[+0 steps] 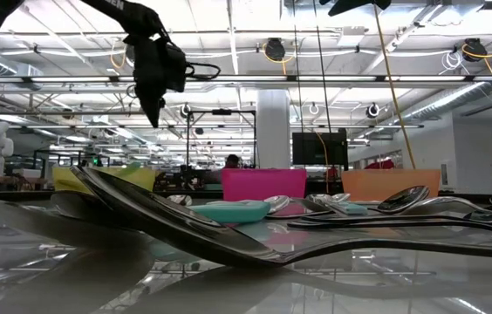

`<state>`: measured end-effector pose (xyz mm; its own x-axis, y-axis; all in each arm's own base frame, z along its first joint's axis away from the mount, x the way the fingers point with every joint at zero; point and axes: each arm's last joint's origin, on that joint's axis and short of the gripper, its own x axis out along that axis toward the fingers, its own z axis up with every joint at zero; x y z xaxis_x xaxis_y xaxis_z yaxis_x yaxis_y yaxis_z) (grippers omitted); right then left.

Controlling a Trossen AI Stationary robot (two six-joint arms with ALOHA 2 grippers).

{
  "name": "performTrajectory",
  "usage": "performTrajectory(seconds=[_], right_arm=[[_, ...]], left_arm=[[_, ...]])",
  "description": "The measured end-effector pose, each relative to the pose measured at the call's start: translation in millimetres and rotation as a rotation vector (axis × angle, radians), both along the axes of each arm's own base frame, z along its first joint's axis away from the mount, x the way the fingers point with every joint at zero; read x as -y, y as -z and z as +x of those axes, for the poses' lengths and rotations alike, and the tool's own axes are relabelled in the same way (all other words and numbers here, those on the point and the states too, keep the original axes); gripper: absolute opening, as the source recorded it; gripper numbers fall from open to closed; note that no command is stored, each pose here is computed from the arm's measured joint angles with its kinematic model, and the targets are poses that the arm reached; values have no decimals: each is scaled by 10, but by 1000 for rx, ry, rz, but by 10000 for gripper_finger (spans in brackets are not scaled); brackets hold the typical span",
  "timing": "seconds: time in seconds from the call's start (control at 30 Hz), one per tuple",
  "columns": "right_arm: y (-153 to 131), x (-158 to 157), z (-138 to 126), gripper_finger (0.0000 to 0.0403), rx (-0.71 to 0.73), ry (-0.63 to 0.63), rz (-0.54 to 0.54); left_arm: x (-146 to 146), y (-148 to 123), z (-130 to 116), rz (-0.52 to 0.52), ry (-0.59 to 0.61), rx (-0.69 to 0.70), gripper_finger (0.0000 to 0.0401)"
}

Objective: Sort silverware by color (type)
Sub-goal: Put the light green spoon into the yellow bin

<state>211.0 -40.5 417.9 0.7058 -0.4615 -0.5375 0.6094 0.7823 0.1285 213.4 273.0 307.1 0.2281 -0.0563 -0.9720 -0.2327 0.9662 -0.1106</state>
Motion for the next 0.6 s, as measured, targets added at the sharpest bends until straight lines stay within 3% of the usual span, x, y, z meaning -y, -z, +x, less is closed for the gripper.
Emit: performTrajectory(seconds=[0.33,0.6], right_arm=[[0,0,-1,171,-2,-1,-2],[1,0,-1,171,-2,-1,-2]], left_arm=[[77,438,-106,-157,-45,-91,21],[181,780,-112,-211,-48,-139,6]])
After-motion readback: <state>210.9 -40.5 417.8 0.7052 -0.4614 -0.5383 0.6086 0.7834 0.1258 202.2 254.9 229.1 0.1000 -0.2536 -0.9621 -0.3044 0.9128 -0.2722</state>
